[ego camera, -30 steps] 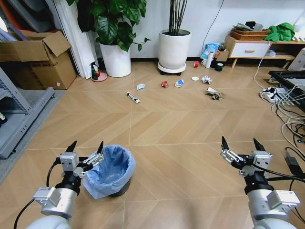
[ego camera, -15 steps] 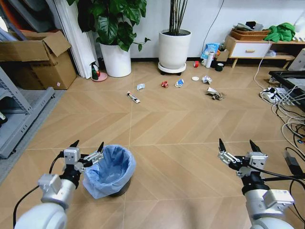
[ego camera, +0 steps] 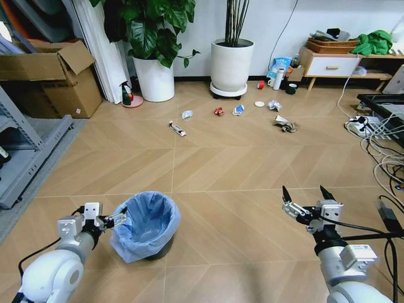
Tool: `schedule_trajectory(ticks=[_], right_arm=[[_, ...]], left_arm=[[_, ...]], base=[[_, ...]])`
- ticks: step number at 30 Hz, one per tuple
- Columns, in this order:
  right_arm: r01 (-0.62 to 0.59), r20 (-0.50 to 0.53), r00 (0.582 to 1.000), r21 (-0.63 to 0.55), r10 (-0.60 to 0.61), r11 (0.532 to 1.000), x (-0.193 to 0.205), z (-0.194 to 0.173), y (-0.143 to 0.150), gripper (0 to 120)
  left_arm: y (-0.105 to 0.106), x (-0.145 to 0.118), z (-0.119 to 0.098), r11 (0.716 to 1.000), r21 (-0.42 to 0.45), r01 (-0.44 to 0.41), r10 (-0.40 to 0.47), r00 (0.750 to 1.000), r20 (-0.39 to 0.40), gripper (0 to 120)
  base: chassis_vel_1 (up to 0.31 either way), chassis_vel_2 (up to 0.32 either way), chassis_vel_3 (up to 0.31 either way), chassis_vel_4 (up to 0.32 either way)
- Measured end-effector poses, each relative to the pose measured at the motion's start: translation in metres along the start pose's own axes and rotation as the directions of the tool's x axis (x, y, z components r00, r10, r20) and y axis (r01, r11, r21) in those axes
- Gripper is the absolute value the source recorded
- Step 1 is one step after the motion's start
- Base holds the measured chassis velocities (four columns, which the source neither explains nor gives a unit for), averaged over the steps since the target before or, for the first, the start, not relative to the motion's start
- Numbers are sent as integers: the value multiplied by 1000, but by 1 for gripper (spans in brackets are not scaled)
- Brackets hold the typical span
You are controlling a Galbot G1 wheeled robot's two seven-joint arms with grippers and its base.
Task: Pick up the trash bin and place the garbage on the floor into it.
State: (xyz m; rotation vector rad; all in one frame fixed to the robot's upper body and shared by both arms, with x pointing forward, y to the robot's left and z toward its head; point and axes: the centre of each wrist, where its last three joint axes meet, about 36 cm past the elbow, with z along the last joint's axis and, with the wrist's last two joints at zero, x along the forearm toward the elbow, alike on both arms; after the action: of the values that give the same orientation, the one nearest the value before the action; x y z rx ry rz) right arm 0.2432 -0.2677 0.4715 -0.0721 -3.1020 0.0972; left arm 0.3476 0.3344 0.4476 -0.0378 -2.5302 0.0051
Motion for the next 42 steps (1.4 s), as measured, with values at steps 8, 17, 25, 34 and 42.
schedule_trajectory(ticks=[8,17,25,34,42], right_arm=[[-6,-19,1000,-5,6,1000,-2,7,0,100],[-14,-28,1000,-8,14,1000,-4,12,-1,100],[-19,-34,999,-10,19,1000,-4,14,-1,100],[-17,-28,999,-13,17,1000,-6,14,0,100],[-19,-22,1000,-15,19,1000,-7,14,-1,100]], left_arm=[[16,-33,-2,1000,23,-20,22,998,-67,100],[22,-63,-2,999,28,-38,41,993,-112,100],[23,-71,4,999,28,-31,34,990,-140,94],[27,-76,9,1000,20,-15,18,987,-159,62],[25,-79,11,1000,18,-16,19,986,-167,35]], base=[[0,0,0,0],[0,0,0,0],[0,0,0,0],[0,0,0,0],[0,0,0,0]])
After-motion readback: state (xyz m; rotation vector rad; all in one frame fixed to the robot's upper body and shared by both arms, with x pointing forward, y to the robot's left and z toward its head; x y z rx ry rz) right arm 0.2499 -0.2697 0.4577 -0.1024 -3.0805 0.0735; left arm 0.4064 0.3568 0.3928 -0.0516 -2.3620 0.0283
